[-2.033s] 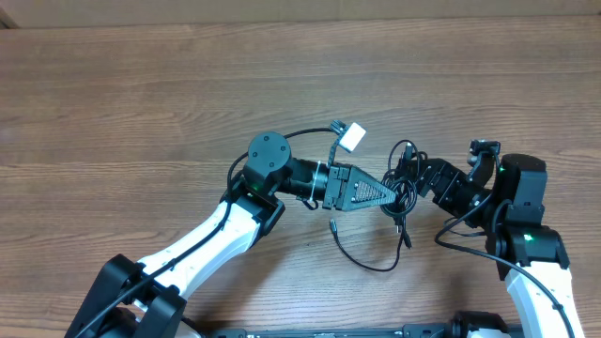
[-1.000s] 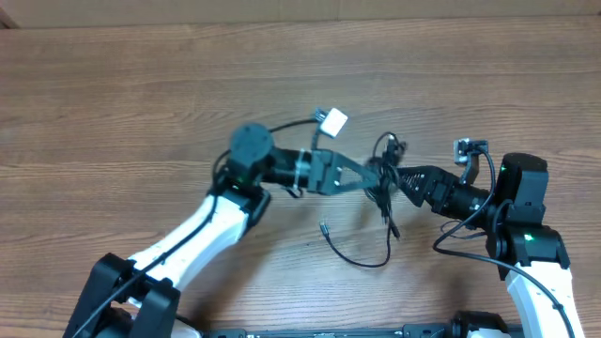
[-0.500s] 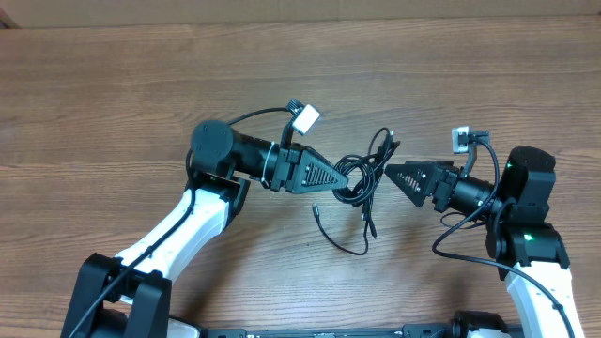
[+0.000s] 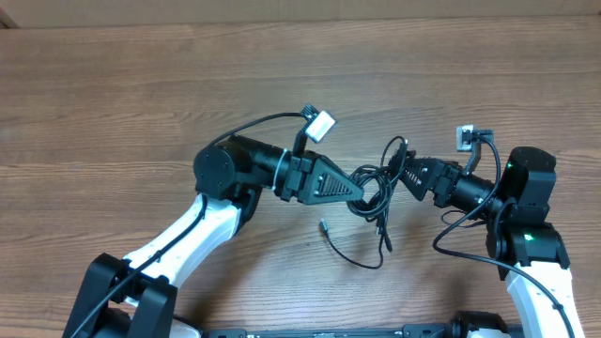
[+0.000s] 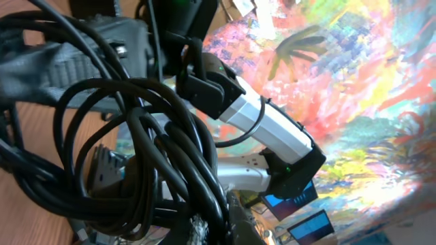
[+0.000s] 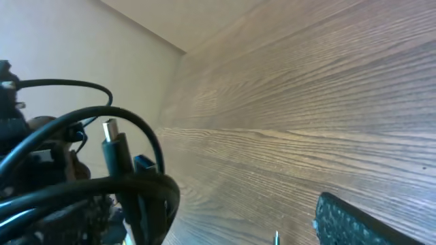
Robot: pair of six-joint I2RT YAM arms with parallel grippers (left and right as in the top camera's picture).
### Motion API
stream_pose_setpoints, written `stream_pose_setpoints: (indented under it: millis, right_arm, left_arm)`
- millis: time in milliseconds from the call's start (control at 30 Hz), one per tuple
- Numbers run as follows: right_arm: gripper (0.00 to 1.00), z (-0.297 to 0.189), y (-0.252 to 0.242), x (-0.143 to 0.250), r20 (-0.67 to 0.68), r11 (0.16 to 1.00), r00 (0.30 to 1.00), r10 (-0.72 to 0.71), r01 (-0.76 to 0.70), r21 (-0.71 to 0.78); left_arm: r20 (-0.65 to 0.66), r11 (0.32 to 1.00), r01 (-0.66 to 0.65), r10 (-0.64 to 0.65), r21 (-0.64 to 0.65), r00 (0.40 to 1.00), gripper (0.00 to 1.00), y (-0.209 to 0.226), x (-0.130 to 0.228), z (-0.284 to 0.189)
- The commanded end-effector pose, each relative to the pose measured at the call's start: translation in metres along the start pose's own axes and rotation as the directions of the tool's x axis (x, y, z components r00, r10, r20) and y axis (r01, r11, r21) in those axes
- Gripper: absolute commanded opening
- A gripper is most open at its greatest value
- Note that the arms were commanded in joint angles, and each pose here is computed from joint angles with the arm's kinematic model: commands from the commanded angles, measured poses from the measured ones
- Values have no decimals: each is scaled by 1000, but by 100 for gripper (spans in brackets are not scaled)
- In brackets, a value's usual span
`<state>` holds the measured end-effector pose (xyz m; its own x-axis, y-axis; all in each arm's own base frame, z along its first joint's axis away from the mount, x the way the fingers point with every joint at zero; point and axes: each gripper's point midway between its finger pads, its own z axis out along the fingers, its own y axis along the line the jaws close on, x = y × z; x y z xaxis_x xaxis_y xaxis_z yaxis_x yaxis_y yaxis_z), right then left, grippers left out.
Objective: Untangle cables
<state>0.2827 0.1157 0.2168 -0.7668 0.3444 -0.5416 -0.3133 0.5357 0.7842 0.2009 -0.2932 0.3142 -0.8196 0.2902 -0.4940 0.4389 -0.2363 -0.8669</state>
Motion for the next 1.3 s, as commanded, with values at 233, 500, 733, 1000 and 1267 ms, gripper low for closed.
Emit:
stream_pose_setpoints:
  millis: [233,500,733,1000,1267]
  right_arm:
    - [51,-4,32,7,-58,988,997,-47,38,-150]
    - [4,-11,55,22,-110,949,983,-147,109,-297]
    - [4,-13,58,30,-126,935,976,-176,126,-333]
    - [4,-22,75,39,-119,871,954,-274,194,-451]
    - [30,-15,60,32,-101,910,960,-259,208,-360]
  left_arm:
    - [135,994,-109,105,25,985,4,-17,-25,6]
    - [262,995,-96,99,-24,960,4,-3,-50,-9]
    - [454,985,95,-20,-143,891,4,46,-81,-59]
    - [639,843,491,-256,-219,725,4,128,-70,-107]
    - [592,794,543,-306,-273,745,4,146,-43,-104]
